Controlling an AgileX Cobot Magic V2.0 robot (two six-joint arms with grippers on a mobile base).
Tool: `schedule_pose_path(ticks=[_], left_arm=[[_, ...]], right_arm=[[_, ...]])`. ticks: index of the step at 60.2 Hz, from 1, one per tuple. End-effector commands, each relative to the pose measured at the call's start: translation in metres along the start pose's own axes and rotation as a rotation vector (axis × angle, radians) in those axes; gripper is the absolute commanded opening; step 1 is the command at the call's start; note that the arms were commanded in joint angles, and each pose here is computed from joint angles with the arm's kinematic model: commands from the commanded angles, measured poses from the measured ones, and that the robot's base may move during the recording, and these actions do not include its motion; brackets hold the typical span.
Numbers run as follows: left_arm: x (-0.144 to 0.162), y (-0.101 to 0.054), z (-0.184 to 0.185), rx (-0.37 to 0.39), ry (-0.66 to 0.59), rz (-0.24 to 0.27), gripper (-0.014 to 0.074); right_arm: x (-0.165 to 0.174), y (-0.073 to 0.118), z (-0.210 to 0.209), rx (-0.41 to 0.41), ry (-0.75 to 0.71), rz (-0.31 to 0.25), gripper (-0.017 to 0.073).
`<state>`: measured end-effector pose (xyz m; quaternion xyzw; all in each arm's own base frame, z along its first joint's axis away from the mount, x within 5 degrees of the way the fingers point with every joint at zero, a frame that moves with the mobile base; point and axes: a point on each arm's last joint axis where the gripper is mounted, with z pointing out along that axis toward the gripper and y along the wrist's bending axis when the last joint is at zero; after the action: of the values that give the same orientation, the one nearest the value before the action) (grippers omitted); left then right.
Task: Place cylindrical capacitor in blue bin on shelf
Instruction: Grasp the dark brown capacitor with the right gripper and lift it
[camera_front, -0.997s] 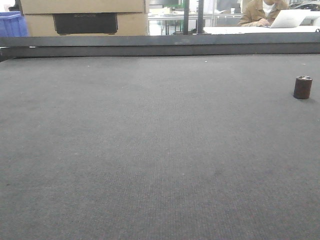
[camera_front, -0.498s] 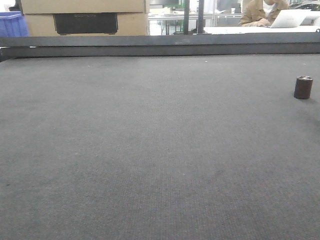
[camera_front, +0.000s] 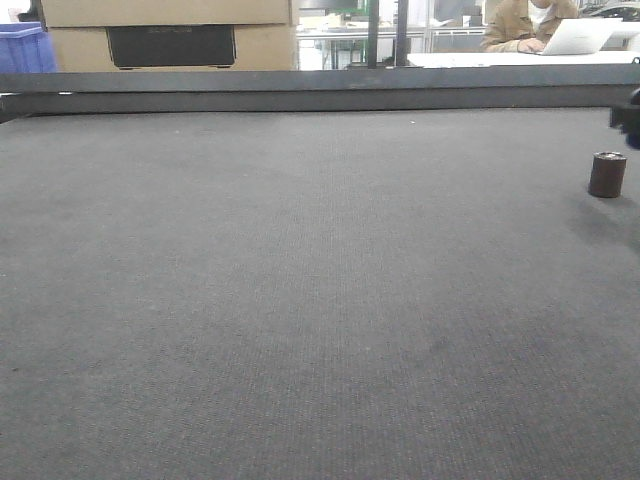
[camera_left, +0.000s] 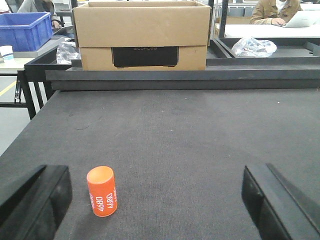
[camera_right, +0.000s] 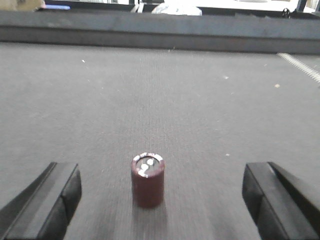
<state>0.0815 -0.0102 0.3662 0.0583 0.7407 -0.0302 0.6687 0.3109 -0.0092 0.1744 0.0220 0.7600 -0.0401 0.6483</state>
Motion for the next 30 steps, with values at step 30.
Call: schedule_pose_path(ticks=[30], left_arm=[[-0.003, -0.001, 0.000, 0.009, -0.021, -0.015, 0.0601]], right_arm=[[0.030, 0.007, 0.086, -0.004, 0.032, -0.004, 0.0558]])
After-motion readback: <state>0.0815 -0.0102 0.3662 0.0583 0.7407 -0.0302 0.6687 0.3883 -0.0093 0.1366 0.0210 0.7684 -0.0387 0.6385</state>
